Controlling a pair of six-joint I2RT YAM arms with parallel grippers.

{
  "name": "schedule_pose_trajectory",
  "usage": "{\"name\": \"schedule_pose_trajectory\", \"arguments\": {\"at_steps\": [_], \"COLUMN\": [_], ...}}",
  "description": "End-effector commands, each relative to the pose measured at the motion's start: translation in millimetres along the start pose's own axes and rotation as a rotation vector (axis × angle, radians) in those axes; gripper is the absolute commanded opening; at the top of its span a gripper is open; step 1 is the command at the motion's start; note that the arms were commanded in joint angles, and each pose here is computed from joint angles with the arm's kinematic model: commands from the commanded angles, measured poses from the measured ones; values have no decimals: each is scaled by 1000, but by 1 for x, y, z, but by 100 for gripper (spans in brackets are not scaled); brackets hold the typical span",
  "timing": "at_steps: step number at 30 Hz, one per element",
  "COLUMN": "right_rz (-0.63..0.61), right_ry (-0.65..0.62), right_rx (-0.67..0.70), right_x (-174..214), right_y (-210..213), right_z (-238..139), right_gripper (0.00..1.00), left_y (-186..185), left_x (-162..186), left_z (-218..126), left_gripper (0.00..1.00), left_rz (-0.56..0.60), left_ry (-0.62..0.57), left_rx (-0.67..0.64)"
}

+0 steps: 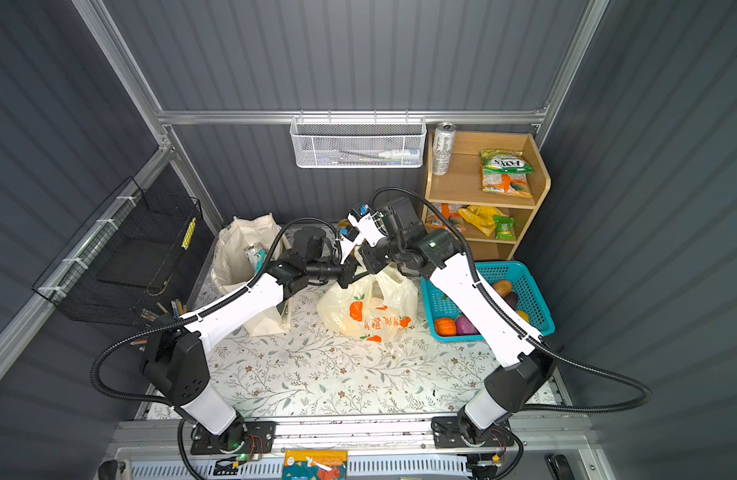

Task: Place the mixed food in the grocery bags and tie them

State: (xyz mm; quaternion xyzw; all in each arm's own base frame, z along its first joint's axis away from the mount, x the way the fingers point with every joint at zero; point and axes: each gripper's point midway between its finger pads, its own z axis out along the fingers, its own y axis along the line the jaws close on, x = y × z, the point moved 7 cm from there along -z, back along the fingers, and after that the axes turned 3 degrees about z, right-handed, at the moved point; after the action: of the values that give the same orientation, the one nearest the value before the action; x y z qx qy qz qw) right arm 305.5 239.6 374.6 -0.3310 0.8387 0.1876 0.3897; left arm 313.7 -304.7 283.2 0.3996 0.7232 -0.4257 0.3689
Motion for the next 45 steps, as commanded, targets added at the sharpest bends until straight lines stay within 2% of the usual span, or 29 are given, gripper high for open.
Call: {"name": "schedule_pose_trajectory", "arguments": {"at_steps": [1,8,13,17,27,35,45], "right_rz": [32,64,68,65,85,78,77], "right_ry": [-15,-15,-18,-49,-117,-88,-42], "right_rx": [54,69,93,57,-77,-100,-77], "right_x": [0,5,12,12,19,20,29], "right_y": [-21,-30,-32,-26,2,5,1], "right_z": [12,24,25,16,-7,10,25], "right_gripper": [0,0,0,0,0,0,0], "left_y": [-16,-21,-20,-15,-13,-20,-18], "left_x": [-1,8,8,6,-1,-3,18], "left_z": [-8,-9,-8,-8,-13,-18,-33], "left_gripper": [0,1,15,21,27,30,34], "left_rz": [112,135,126,109,111,118,69], "left_ry": [-12,4,21,26,-20,-41,32], "left_rx": [127,209,252,231,185,244,309]}}
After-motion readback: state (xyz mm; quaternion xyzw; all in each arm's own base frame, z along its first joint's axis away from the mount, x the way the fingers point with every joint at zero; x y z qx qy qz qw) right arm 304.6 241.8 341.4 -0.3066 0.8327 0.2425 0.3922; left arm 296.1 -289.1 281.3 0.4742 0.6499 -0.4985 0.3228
